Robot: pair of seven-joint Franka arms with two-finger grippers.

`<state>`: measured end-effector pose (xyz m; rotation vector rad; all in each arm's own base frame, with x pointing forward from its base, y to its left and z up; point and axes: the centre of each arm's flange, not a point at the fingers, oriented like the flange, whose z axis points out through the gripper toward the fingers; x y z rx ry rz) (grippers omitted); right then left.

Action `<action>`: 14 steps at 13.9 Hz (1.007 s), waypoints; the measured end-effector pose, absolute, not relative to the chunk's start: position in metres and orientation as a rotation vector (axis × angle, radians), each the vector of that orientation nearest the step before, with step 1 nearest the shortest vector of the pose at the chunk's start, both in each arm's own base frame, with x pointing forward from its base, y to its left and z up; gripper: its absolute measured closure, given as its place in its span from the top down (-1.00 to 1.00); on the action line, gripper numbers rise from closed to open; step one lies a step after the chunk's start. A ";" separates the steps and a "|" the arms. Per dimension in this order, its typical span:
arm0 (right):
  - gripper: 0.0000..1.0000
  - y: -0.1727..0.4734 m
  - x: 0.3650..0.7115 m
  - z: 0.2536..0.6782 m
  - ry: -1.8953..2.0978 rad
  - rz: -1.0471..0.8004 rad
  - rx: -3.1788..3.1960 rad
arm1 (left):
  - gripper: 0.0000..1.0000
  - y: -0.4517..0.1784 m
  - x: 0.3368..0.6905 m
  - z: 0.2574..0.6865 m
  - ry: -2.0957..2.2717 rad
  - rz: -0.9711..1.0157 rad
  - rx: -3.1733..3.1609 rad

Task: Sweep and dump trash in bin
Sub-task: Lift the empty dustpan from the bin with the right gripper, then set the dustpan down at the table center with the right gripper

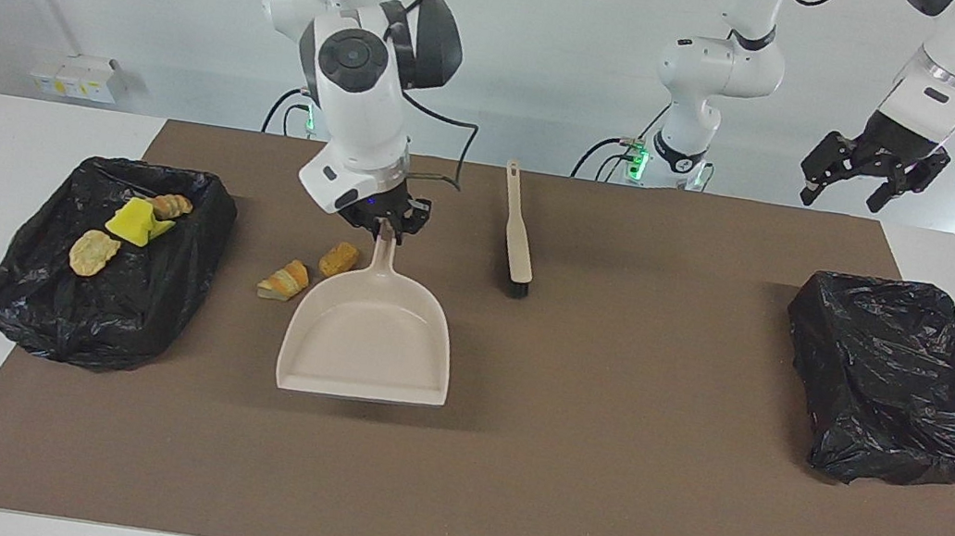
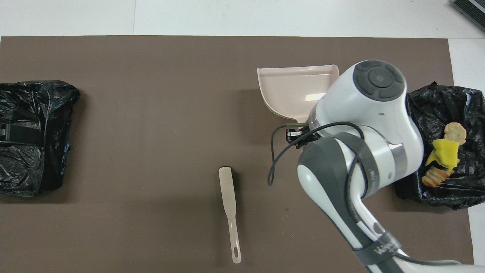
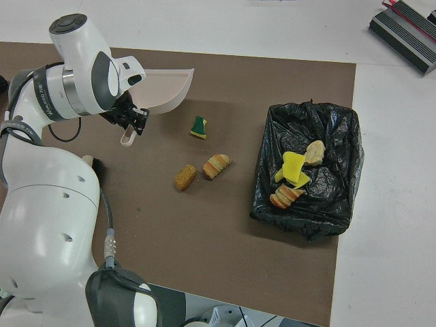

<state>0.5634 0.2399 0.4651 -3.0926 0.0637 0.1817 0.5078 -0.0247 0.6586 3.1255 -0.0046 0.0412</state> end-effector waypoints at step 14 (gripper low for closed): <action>-0.37 0.388 0.593 0.348 0.145 0.197 -2.988 | 1.00 -0.025 0.508 0.659 -0.005 0.041 3.125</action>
